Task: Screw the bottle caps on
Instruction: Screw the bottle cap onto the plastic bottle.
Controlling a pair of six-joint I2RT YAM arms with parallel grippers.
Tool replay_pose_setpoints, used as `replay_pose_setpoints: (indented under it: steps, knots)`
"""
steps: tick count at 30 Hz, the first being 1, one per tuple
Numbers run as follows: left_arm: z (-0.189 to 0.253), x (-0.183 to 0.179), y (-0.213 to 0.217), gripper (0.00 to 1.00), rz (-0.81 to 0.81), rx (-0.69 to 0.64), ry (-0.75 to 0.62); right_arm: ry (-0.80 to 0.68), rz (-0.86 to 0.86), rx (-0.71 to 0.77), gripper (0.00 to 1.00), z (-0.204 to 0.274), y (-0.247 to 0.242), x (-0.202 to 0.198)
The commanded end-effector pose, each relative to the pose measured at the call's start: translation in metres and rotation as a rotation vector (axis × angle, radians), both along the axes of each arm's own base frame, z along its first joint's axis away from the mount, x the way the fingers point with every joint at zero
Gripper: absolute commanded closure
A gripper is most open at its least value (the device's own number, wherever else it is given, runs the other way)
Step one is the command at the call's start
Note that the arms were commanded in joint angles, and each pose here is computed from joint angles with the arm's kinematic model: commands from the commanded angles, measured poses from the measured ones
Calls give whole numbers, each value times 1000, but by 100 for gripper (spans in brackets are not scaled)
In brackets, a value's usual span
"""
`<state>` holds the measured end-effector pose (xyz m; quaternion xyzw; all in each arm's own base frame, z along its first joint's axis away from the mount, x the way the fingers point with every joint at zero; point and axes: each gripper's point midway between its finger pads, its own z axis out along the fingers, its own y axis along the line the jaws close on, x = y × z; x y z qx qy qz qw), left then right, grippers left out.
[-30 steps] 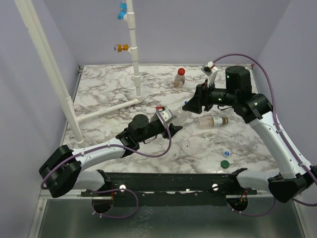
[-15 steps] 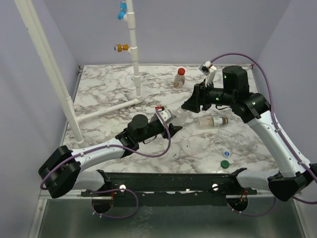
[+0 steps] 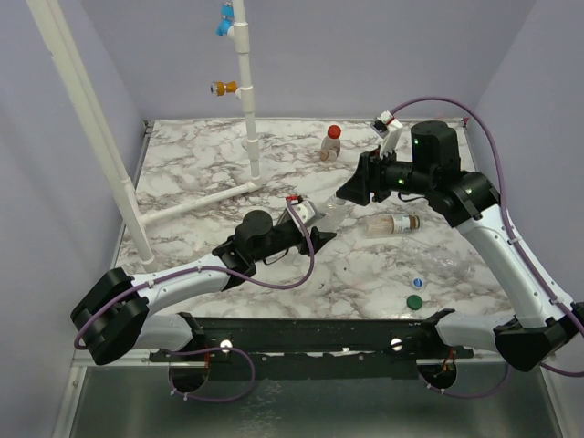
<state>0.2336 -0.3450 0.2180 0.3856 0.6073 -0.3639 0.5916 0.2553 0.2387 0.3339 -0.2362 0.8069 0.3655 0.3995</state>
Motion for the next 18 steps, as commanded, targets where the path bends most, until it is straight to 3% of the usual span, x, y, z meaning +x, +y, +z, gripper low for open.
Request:
replay_pose_setpoints:
  steps: [1, 18]
  knots:
    - [5, -4, 0, 100, -23, -18, -2, -28, 9, 32, 47, 15, 3, -4]
    - [3, 3, -3, 100, -10, -9, 16, 0, -20, -1, 68, 4, -2, -2]
